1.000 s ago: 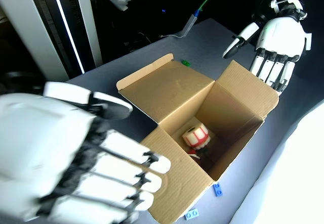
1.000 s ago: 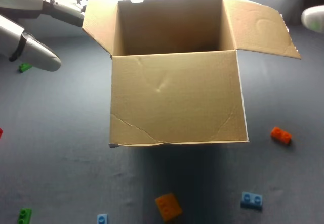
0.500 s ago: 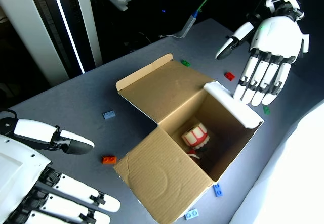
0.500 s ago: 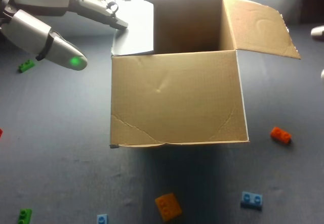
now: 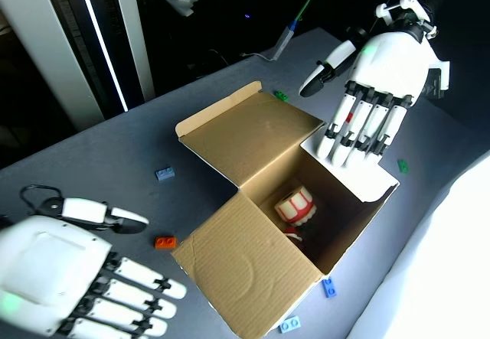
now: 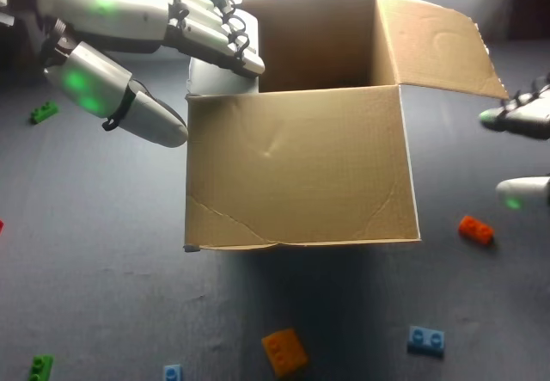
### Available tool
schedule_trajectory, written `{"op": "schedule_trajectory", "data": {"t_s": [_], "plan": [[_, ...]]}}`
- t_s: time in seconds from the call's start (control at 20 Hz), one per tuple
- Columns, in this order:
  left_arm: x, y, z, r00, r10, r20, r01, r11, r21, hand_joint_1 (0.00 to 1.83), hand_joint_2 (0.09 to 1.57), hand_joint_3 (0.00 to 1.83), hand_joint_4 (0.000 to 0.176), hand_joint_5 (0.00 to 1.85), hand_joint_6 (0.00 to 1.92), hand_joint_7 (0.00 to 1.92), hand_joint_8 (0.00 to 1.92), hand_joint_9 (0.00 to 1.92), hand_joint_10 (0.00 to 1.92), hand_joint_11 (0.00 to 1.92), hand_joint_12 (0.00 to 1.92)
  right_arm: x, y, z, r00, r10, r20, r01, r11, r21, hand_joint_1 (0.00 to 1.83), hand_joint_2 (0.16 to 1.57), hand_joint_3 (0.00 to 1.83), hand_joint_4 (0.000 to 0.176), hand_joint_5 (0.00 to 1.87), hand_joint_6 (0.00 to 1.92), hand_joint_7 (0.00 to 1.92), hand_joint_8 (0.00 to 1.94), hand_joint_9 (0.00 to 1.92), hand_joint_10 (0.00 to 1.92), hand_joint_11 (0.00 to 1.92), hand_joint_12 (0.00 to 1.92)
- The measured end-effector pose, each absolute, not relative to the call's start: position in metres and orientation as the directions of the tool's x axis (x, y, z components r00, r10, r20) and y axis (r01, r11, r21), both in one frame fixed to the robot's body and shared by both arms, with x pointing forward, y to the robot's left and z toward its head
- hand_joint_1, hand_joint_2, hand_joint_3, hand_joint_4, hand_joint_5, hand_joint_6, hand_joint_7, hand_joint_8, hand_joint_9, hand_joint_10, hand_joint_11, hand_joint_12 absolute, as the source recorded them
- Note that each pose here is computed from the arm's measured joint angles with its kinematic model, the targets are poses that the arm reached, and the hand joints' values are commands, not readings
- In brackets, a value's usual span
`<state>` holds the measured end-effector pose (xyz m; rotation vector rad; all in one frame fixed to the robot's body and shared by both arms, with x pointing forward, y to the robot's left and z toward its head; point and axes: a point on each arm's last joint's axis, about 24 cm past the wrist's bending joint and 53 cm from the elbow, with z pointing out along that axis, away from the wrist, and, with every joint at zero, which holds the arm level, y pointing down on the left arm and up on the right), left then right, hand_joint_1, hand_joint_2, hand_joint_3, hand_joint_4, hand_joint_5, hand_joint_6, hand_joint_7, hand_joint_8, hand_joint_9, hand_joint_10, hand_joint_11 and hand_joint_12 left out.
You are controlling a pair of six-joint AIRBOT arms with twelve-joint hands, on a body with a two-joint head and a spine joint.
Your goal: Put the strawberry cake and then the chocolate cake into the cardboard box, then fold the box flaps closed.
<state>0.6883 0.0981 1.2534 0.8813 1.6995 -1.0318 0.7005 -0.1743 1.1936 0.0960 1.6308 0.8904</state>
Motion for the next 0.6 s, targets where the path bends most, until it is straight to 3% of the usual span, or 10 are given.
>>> {"op": "schedule_trajectory", "data": {"t_s": [0.25,0.6], "plan": [[0.689,0.102,1.233,-0.318,0.15,-0.936,0.882,0.409,-0.234,0.0,1.2,0.0,0.0,0.22,0.0,0.29,0.0,0.28,0.0,0.0,0.84,0.708,-0.158,1.2,-0.268,0.517,-0.813,-0.428,0.693,0.581,0.0,1.27,0.01,0.0,0.22,0.01,0.28,0.01,0.19,0.15,0.0,0.78],[0.689,0.102,1.223,-0.332,0.161,-0.929,0.876,0.417,-0.241,0.0,1.2,0.01,0.0,0.21,0.0,0.27,0.0,0.27,0.0,0.01,0.79,0.706,-0.17,1.279,-0.15,0.608,-0.779,-0.488,0.64,0.594,0.0,1.26,0.0,0.0,0.22,0.0,0.3,0.0,0.22,0.11,0.0,0.82]]}}
